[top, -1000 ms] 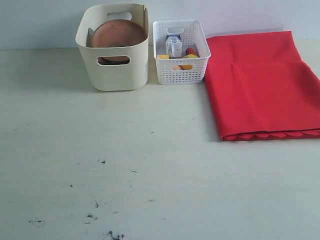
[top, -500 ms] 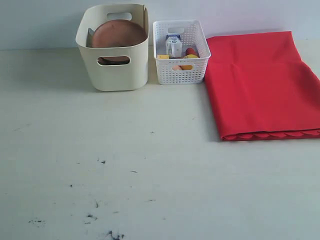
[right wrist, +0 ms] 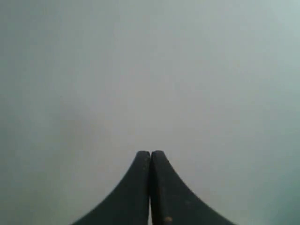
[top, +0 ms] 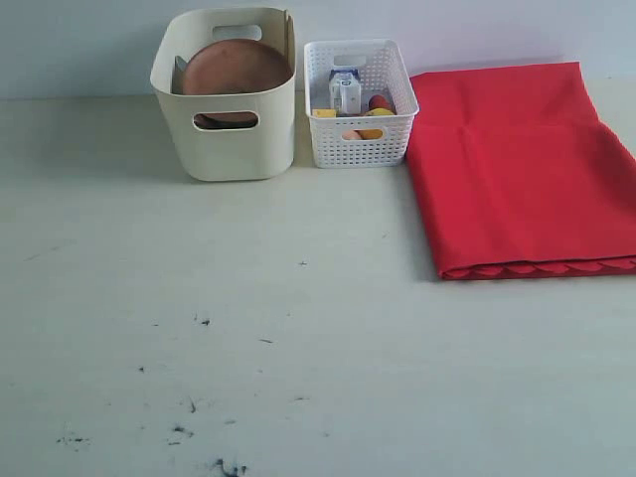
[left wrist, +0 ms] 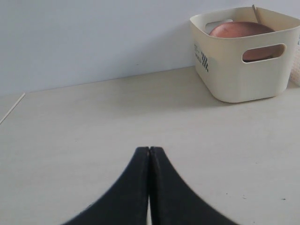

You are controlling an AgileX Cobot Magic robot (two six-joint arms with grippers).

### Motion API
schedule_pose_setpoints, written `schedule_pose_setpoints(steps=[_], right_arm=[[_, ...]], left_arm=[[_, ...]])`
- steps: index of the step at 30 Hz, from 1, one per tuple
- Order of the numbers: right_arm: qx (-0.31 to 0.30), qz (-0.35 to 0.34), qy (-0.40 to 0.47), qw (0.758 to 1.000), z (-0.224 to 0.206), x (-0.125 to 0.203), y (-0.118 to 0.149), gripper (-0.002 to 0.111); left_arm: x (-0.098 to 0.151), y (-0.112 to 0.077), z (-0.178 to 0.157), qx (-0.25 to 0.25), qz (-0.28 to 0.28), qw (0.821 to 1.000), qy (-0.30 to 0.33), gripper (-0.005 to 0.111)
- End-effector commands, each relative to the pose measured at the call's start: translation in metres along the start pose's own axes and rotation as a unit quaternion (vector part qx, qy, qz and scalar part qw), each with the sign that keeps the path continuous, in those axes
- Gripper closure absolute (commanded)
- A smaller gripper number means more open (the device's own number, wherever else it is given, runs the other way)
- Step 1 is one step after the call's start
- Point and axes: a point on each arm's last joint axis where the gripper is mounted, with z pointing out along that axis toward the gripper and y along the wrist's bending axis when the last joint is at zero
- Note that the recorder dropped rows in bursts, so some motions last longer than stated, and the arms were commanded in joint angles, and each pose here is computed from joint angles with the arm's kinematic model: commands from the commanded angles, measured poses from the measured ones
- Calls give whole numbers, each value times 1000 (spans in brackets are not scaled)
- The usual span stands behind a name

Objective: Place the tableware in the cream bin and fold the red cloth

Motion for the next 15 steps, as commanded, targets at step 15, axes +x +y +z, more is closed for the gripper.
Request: schedule_pose_setpoints(steps=[15], right_arm=[[15,7,127,992,-39,139,-18,108]], left_arm=[[1,0,0,-1,-4,1000,-3,107]])
